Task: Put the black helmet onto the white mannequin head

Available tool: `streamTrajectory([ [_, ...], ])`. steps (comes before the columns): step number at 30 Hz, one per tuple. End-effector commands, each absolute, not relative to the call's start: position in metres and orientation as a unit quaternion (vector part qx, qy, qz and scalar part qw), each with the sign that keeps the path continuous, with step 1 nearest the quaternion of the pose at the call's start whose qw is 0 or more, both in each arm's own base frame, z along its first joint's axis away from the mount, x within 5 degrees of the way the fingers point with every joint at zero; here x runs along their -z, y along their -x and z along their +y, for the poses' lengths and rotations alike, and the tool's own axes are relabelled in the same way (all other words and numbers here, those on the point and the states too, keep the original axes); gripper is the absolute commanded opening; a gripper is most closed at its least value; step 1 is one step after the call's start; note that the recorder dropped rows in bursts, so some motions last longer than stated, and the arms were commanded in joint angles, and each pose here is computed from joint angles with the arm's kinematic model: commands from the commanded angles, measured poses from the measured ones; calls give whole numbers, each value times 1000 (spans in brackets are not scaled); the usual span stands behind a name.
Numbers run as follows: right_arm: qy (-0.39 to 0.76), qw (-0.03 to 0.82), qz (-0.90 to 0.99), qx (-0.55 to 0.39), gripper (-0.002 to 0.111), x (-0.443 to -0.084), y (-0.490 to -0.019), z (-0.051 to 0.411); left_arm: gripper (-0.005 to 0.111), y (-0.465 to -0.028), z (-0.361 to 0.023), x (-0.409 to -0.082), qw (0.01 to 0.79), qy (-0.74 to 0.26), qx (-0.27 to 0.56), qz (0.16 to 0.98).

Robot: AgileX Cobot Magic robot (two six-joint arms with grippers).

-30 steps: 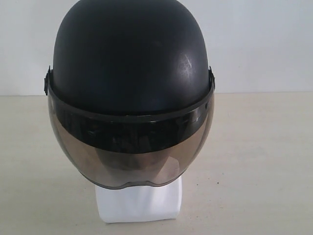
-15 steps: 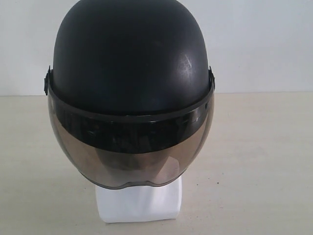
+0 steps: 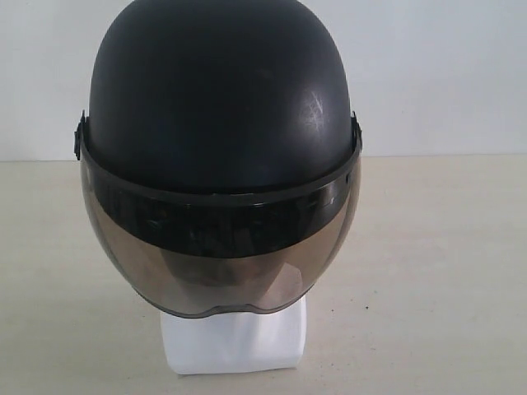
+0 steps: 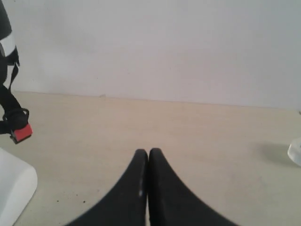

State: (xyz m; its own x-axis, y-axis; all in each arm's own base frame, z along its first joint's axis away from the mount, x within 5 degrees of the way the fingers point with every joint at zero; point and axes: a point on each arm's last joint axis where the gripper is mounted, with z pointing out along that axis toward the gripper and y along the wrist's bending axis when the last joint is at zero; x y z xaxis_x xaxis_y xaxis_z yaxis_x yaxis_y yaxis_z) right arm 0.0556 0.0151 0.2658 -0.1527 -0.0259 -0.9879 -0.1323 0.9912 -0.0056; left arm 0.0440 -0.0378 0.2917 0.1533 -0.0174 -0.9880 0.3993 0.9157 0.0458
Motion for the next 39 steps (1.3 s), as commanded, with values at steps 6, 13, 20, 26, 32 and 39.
streamTrajectory([
  [6,-14,629,776,-35,0,-211,-64,6,4,-44,-38,-291,743,-147,146,636],
  [13,-63,632,772,-22,0,-189,-59,-1,4,-44,-38,-291,743,-147,146,636],
  [20,-82,644,761,-11,0,-190,-55,-5,4,-44,-38,-291,743,-147,146,636],
  [26,-81,636,767,-13,0,-188,-55,-4,4,-44,-38,-291,743,-147,146,636],
  [32,-19,609,793,-10,0,-182,-53,0,4,-44,-38,-291,743,-147,146,636],
  [39,-8,609,793,-33,0,-182,-53,3,4,-44,-38,-291,743,-147,146,636],
])
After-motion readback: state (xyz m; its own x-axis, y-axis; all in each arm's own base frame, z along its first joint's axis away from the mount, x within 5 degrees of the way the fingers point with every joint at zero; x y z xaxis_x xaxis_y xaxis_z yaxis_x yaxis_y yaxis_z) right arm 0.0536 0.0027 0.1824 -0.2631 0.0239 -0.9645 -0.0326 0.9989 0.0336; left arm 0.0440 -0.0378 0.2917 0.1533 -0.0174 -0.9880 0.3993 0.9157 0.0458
